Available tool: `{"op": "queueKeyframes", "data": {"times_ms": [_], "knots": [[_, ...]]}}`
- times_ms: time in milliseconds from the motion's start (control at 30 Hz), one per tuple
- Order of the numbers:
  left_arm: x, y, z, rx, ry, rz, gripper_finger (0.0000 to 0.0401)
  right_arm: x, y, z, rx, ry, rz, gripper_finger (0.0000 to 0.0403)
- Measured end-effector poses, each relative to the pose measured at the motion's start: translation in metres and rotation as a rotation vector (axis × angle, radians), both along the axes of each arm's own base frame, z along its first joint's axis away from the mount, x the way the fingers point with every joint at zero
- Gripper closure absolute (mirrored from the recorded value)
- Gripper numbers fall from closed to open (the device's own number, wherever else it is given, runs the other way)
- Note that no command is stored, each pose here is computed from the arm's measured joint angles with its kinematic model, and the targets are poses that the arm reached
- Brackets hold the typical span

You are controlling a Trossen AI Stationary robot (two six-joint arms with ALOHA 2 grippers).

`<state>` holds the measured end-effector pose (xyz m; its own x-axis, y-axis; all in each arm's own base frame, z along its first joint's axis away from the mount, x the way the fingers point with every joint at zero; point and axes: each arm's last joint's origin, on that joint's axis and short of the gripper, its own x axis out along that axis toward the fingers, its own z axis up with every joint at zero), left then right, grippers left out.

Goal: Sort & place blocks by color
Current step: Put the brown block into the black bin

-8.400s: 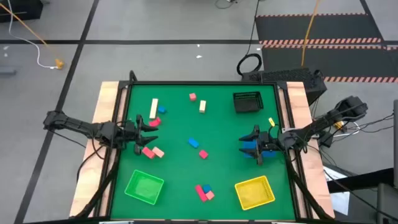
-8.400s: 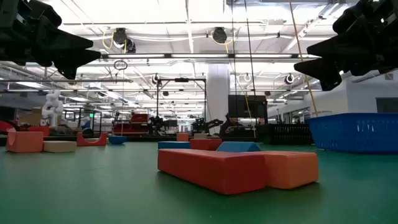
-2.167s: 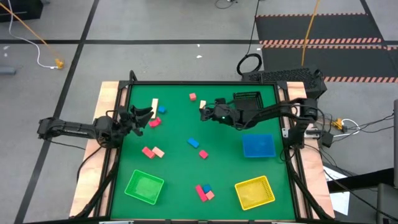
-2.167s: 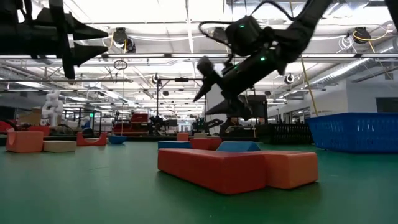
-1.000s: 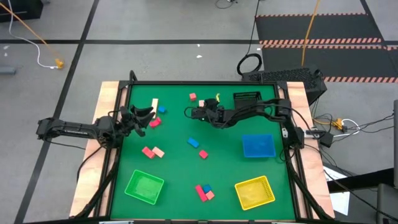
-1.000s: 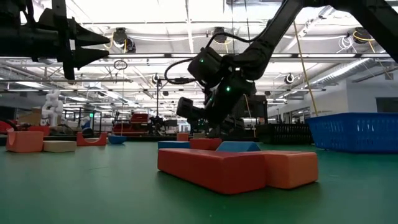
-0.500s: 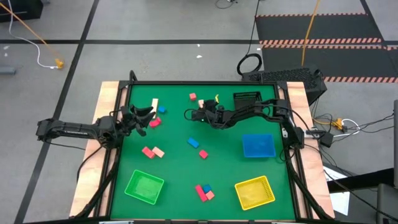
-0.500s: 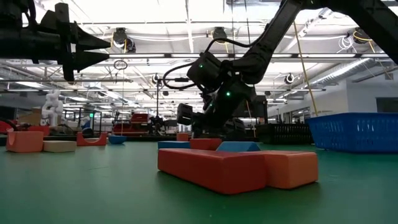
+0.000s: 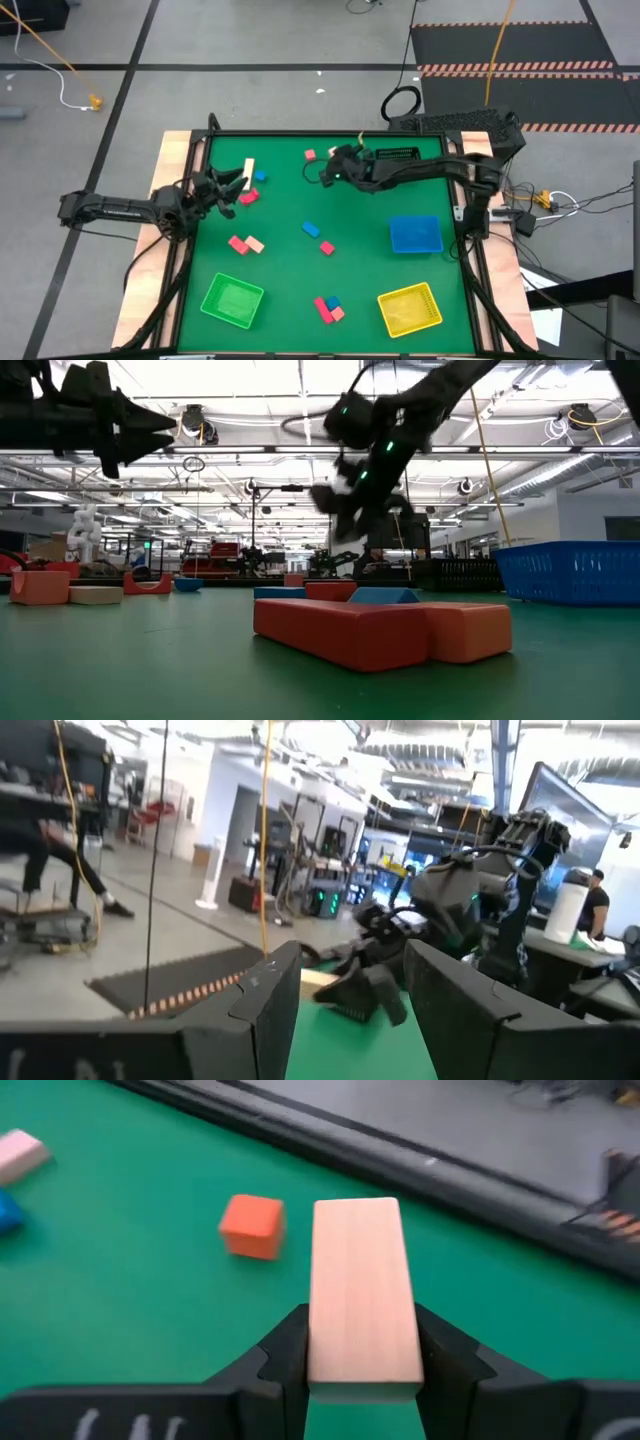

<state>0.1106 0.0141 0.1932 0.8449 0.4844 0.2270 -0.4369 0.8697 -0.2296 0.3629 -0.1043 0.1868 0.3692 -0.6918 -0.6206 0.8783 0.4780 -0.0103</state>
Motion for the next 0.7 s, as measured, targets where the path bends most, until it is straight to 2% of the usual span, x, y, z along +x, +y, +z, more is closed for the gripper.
{"op": "queueKeyframes", "data": {"times_ms": [133,300,533,700], "knots": [[-0.001,0.001,0.003,0.007,-0.027,0.011,0.0219,-0.030,0.003,0.031,0.005,0.103,-0.025,0.0288],[0.001,0.001,-0.003,-0.084,-0.009,-0.015,0.0219,-0.066,0.008,0.048,0.085,0.189,-0.140,0.0288],[0.006,0.001,-0.019,-0.252,0.059,-0.038,0.0219,-0.100,0.004,0.020,0.128,0.190,-0.298,0.0288],[0.011,0.001,-0.030,-0.375,0.108,-0.037,0.0219,-0.118,-0.003,-0.011,0.236,0.175,-0.368,0.0267]]}}
